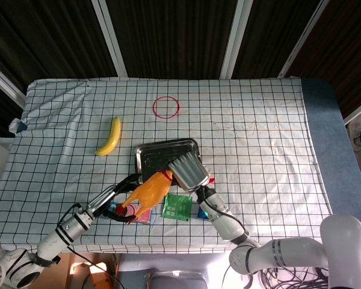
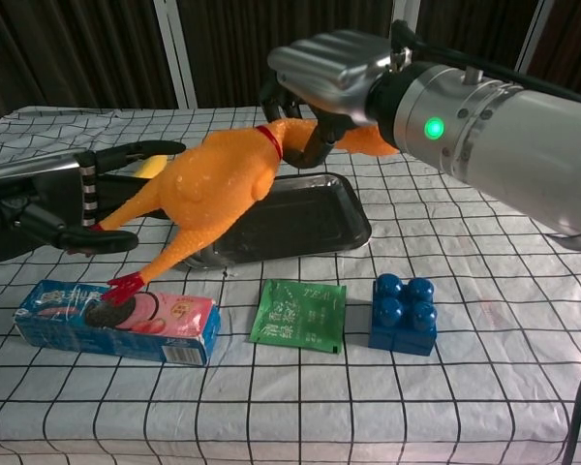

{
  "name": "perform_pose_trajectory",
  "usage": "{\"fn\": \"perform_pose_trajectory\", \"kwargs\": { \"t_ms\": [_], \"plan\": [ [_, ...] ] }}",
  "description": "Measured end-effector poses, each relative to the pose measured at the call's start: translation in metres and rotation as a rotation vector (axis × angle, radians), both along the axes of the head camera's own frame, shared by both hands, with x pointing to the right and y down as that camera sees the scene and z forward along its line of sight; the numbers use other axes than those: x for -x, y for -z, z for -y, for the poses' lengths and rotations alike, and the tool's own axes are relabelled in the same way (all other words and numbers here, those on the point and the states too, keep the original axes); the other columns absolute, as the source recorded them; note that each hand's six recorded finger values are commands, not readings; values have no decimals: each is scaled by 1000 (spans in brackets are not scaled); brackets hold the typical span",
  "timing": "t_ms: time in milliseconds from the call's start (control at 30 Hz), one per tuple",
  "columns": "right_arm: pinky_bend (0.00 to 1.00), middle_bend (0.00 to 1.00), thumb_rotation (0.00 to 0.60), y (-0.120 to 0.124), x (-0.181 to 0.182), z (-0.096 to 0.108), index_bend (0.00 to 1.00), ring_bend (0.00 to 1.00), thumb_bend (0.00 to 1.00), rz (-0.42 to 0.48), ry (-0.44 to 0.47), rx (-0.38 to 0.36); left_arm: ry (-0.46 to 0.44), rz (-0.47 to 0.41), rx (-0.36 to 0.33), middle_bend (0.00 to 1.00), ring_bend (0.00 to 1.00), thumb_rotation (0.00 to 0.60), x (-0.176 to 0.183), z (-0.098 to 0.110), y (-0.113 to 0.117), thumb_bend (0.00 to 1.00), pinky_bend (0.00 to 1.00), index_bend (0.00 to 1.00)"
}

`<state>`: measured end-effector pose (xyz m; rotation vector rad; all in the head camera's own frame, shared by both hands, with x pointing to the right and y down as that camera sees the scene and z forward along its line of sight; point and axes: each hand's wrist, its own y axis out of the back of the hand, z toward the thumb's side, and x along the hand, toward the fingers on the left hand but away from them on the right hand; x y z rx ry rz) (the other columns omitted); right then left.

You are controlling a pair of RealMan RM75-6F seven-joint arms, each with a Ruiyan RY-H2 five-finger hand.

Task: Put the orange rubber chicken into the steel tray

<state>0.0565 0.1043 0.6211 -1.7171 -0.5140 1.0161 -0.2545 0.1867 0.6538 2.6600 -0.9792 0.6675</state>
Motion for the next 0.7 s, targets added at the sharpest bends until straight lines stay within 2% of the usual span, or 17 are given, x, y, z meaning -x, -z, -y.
{"fn": "perform_pose_trajectory", "kwargs": {
  "t_ms": [133, 267, 333, 433, 500, 567, 633, 700],
  "plan": [
    [745, 752, 600, -1, 0, -1, 968, 710, 550, 4, 0, 7, 36, -27, 23, 0, 0, 600, 3, 4, 0, 197, 116, 0],
    [745, 752, 600, -1, 2, -1, 969, 710, 550, 10, -1, 12, 86, -11, 27, 0, 0, 600, 9, 9, -4, 216, 126, 0],
    [745, 752, 600, -1, 5, -2, 969, 710, 550, 16, -2, 16, 95, 6, 26, 6, 0, 600, 10, 10, -7, 221, 156, 0],
    [745, 753, 600, -1, 9, -3, 969, 710, 550, 20, -2, 16, 100, 34, 20, 62, 28, 600, 10, 11, -11, 221, 257, 0],
    [745, 754, 600, -2, 9, -4, 972, 711, 550, 16, -3, 8, 98, 56, 7, 124, 86, 600, 11, 12, -12, 223, 343, 0],
    [745, 755, 600, -3, 11, -4, 975, 713, 550, 8, -8, -4, 100, 82, -9, 246, 198, 600, 11, 13, -14, 223, 479, 40],
    [746, 756, 600, -5, 12, -4, 976, 714, 550, 0, -19, -16, 109, 105, -21, 406, 350, 600, 12, 14, -15, 227, 641, 171],
    [747, 758, 600, -6, 13, -3, 978, 715, 550, -5, -27, -24, 130, 130, -30, 636, 573, 600, 13, 15, -18, 272, 871, 408]
  ]
}}
